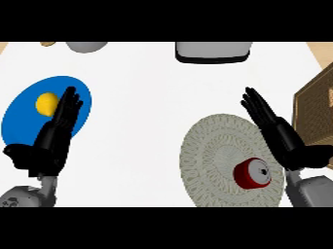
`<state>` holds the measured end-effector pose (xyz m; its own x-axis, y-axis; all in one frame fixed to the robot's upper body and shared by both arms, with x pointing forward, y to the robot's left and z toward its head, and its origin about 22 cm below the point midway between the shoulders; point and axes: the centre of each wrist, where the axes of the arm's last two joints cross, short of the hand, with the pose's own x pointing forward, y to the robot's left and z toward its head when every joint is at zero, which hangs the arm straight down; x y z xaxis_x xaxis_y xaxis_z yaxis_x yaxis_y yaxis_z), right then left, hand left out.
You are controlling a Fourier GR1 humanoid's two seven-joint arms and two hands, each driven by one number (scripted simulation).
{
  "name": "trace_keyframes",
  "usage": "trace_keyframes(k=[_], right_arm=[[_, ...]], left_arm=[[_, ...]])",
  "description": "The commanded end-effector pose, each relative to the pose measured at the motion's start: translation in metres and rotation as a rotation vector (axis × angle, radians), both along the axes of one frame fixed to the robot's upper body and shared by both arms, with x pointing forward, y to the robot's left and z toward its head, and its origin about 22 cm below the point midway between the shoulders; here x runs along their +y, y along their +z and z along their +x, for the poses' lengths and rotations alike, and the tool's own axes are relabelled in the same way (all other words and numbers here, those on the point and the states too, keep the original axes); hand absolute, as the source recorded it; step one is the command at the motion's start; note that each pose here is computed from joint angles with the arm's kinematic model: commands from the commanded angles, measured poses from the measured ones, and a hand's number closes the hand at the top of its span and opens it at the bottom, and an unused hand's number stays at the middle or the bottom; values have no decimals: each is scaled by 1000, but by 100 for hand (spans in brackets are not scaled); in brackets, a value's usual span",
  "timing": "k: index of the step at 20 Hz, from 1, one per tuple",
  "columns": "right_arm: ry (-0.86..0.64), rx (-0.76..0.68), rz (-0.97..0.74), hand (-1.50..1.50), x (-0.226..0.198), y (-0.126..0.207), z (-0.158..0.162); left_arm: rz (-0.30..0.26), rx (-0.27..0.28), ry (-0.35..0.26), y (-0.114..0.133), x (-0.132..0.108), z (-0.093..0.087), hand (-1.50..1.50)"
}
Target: Pick the can from the placemat and place it in the basket
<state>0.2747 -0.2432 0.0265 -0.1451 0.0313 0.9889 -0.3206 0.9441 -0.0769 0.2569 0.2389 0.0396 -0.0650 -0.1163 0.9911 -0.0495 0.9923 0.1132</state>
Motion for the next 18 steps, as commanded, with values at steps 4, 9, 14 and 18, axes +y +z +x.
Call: trace_keyframes(k=[4,9,14,18], right_arm=[[-279,-31,-58,150,-65,24,-31],[-155,-282,-34,150,9,7,-61],[-423,-289,-224,-150,70,4,-68],[-574,-259,-491,-150,42,19,-63]], left_arm=[[131,-64,-111,16,28,12,0],[160,-47,-227,23,21,9,0],[163,-36,-240,25,38,14,0],[170,-38,-220,17,32,15,0]])
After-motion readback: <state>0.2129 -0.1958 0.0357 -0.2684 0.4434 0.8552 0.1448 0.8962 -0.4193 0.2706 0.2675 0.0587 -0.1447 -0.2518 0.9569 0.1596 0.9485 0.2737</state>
